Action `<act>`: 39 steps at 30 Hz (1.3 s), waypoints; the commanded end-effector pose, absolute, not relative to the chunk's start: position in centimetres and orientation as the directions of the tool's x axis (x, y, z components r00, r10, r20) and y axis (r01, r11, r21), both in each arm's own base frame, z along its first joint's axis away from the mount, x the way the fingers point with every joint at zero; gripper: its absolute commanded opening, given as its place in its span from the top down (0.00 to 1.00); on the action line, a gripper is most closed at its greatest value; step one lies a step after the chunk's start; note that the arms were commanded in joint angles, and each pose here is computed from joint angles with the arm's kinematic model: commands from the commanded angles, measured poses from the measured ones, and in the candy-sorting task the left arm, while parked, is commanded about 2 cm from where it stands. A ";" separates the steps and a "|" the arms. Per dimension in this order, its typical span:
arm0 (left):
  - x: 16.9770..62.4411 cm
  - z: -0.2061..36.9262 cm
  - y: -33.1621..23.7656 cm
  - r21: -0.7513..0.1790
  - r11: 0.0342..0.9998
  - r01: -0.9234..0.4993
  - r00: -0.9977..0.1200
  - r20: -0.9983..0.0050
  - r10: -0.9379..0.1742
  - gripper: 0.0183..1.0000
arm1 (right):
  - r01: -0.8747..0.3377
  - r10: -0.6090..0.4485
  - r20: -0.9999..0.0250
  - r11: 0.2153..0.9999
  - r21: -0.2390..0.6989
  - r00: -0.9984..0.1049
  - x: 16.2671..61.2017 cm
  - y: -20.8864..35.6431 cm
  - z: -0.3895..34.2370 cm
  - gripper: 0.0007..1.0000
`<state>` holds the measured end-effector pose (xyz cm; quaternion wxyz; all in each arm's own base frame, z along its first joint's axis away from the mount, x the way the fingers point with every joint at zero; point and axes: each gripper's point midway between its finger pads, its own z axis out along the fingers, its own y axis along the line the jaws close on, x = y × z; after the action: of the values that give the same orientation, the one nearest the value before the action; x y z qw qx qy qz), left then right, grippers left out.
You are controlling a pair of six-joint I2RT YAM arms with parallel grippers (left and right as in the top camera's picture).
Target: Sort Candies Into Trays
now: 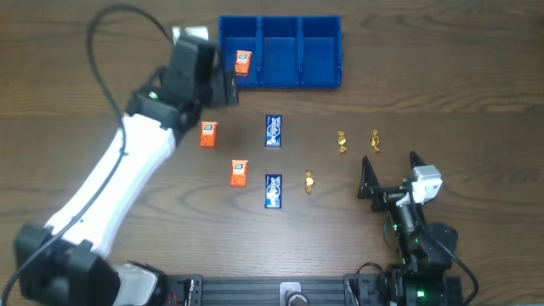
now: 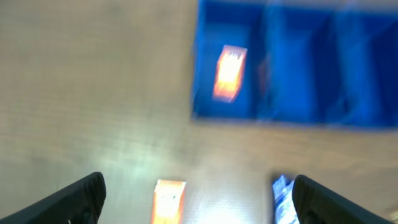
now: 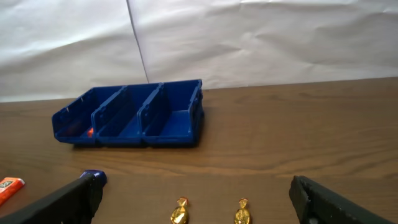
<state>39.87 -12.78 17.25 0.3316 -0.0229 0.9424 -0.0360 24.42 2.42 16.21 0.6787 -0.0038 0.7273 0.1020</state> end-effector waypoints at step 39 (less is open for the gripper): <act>36.3 -0.8 -10.7 -0.033 0.999 -0.023 -0.960 -0.279 -0.031 0.72 | -0.137 0.118 -0.990 0.982 0.128 -0.075 24.4 2.2 16.1 0.00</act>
<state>36.36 -10.67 -0.14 0.1504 -0.0021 0.9885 -0.0135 24.42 2.42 16.19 0.6784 -0.0039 0.7275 0.1019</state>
